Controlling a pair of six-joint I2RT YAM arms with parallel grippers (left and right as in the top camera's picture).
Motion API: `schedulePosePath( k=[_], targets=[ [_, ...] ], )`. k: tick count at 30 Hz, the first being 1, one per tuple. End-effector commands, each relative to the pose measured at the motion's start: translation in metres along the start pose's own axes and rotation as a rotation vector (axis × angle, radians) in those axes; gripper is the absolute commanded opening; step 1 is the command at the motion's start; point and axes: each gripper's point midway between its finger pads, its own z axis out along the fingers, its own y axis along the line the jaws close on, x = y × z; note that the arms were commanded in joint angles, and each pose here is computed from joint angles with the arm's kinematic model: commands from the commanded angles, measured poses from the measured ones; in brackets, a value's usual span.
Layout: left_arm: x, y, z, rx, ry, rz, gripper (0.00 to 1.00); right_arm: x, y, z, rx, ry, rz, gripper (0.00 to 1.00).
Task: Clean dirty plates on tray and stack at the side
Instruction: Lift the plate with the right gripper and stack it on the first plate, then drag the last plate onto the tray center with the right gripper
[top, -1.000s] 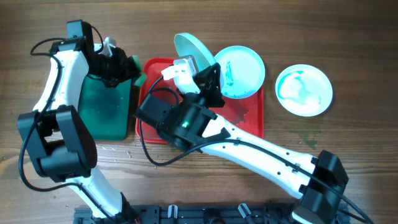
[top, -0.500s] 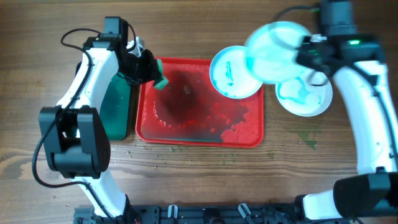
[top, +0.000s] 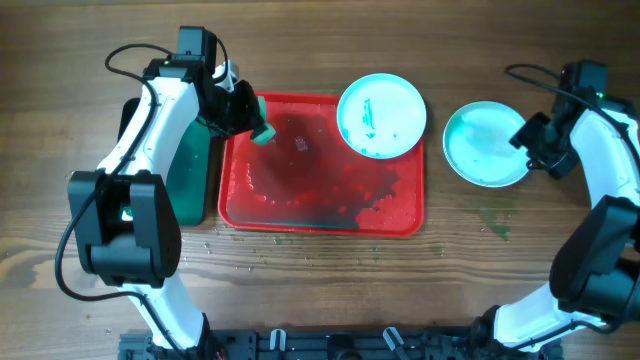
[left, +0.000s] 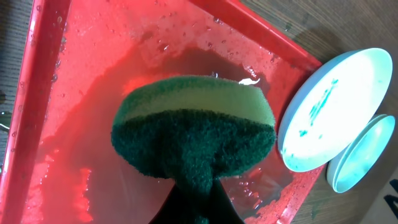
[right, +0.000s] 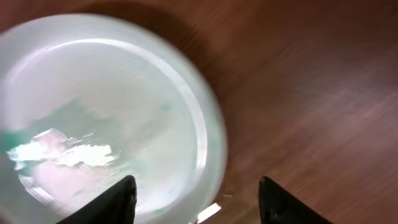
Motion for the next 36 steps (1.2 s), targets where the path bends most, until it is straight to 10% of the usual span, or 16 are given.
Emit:
schedulePosePath(
  k=[1, 8, 13, 20, 22, 30, 32, 36],
  targets=[
    [-0.001, 0.001, 0.001, -0.007, -0.007, -0.015, 0.04, 0.016, 0.07, -0.016, -0.321, 0.07, -0.231, 0.68],
    [-0.003, 0.006, 0.001, -0.035, -0.018, -0.016, 0.04, 0.069, 0.181, -0.028, -0.393, -0.018, -0.519, 0.63],
    [0.0, 0.006, 0.002, -0.042, -0.009, -0.024, 0.04, 0.116, 0.177, 0.011, -0.25, 0.116, -0.466, 0.32],
    [-0.002, 0.01, 0.002, -0.061, -0.021, -0.042, 0.04, 0.127, 0.182, 0.035, -0.259, 0.158, -0.555, 0.24],
    [-0.003, 0.012, 0.002, -0.074, -0.029, -0.042, 0.04, 0.134, 0.189, 0.035, -0.304, 0.168, -0.649, 0.04],
    [-0.003, 0.011, 0.002, -0.074, -0.028, -0.041, 0.04, 0.227, 0.198, 0.012, -0.321, 0.311, -1.109, 0.06],
    [-0.003, 0.011, 0.002, -0.074, -0.028, -0.041, 0.04, 0.224, 0.201, 0.008, -0.252, 0.254, -1.169, 0.57],
    [-0.004, 0.011, 0.002, -0.073, -0.031, -0.039, 0.04, 0.199, 0.248, -0.014, -0.368, 0.062, -1.344, 0.66]
  ],
)
